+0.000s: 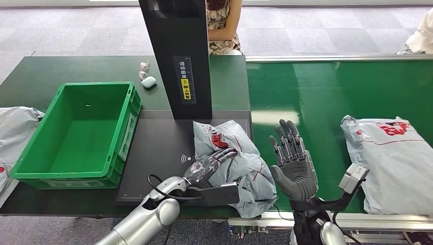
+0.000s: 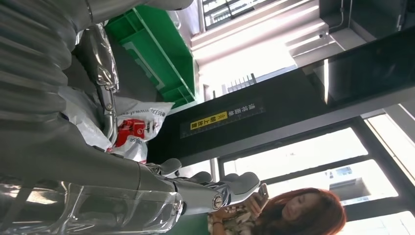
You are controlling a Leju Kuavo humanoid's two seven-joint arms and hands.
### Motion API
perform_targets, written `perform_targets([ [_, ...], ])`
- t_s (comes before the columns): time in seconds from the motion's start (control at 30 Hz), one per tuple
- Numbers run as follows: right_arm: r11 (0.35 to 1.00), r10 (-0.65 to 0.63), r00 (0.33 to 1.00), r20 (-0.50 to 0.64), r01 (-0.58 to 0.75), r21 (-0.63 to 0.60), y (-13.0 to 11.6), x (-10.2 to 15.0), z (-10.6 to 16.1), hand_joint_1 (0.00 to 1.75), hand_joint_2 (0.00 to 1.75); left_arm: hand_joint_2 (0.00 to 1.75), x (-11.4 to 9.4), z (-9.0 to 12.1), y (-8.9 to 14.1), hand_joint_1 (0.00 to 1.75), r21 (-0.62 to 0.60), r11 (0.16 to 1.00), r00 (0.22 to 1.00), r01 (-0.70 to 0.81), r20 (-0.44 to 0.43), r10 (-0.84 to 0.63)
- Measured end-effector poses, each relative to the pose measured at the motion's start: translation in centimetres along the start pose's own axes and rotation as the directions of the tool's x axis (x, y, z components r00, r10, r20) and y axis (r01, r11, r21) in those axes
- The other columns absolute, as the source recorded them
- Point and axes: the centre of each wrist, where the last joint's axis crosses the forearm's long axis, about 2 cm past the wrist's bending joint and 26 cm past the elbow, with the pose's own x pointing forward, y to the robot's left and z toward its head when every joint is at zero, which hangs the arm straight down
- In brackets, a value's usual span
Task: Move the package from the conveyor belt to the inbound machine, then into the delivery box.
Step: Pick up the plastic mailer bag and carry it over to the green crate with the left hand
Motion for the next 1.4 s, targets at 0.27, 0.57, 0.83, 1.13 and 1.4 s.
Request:
perform_targets([
  [0.27,1.0,0.004,1.0,0.001,-0.004,-0.012,-0.2,0.1,0.1,0.0,1.75,1.75,-0.7,-0.2,-0.4,0.03,-0.017,1.0,1.0,0.002,-0.026,-0.002],
  [0.57,1.0,0.008,1.0,0.001,-0.008,-0.024,-0.3,0.2,0.3,0.0,1.75,1.75,-0.8,-0.3,-0.4,1.75,-0.018,1.0,0.999,0.001,-0.032,-0.002],
  [0.83,0.999,0.016,1.0,0.0,-0.016,-0.034,-0.3,0.6,0.9,0.0,1.75,1.75,-0.9,-0.3,0.1,1.75,0.021,1.0,1.0,-0.015,-0.027,0.015],
  [1.13,0.997,0.033,0.999,0.013,-0.033,-0.067,-0.5,1.1,1.3,0.0,1.75,1.75,-1.2,1.2,1.8,1.75,0.213,0.971,0.994,-0.111,0.006,0.112],
  [1.4,0.994,0.044,0.999,0.018,-0.042,-0.102,-0.7,1.4,2.5,0.0,1.75,1.75,-1.1,4.5,4.8,1.75,0.492,0.853,0.984,-0.174,0.109,0.137],
])
